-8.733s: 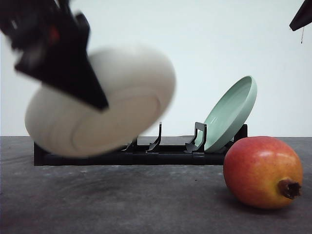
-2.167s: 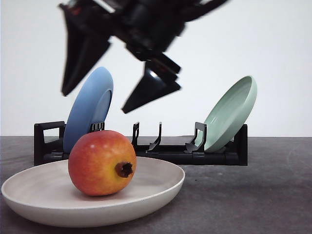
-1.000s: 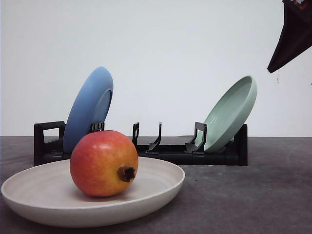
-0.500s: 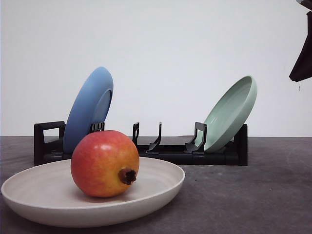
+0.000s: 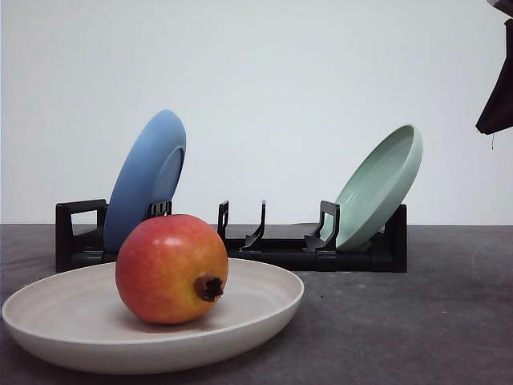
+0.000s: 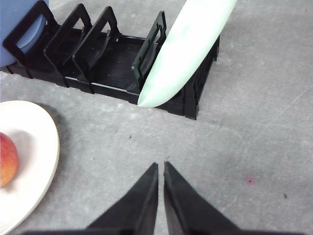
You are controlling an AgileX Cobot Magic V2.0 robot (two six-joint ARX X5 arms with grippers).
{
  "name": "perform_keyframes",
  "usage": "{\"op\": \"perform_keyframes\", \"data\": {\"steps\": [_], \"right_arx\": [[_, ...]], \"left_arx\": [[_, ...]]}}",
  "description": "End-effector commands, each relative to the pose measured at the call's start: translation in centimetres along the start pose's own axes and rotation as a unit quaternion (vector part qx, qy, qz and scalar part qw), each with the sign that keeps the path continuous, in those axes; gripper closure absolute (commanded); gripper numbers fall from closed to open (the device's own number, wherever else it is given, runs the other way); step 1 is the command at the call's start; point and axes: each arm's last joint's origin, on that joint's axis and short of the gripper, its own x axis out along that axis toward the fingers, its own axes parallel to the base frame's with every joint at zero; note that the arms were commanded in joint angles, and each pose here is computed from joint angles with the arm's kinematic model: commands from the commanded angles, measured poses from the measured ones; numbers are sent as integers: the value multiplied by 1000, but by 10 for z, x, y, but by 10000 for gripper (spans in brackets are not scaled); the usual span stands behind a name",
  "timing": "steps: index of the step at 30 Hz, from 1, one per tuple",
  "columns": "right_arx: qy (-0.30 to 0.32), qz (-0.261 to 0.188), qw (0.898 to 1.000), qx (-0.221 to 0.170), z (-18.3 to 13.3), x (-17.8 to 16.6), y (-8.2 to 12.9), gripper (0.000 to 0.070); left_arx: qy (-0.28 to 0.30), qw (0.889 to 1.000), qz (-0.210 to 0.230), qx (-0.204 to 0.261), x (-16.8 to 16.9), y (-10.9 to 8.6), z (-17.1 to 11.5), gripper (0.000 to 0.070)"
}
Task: Place pomegranate in white plate
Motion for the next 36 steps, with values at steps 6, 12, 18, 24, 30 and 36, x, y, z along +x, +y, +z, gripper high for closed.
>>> {"op": "perform_keyframes", "data": {"steps": [6,12,18,24,30,36], "right_arx": [[-7,3,1000,-9,3,0,1,683],[-7,3,1000,-9,3,0,1,683],[-7,3,1000,-9,3,0,1,683],[-8,3,1000,-9,3,0,1,683],[-8,3,1000,-9,3,0,1,683],[-8,3,1000,-9,3,0,1,683]], "left_arx": [[-34,999,7,5,3,4,-17,700],[-140,989,28,25,13,11,-57,700],[-196,979,50,27,22,17,-99,700],[-217,974,58,26,27,19,-122,700],[-226,972,65,27,34,22,-136,700],[-225,971,72,24,34,23,-136,700]]}}
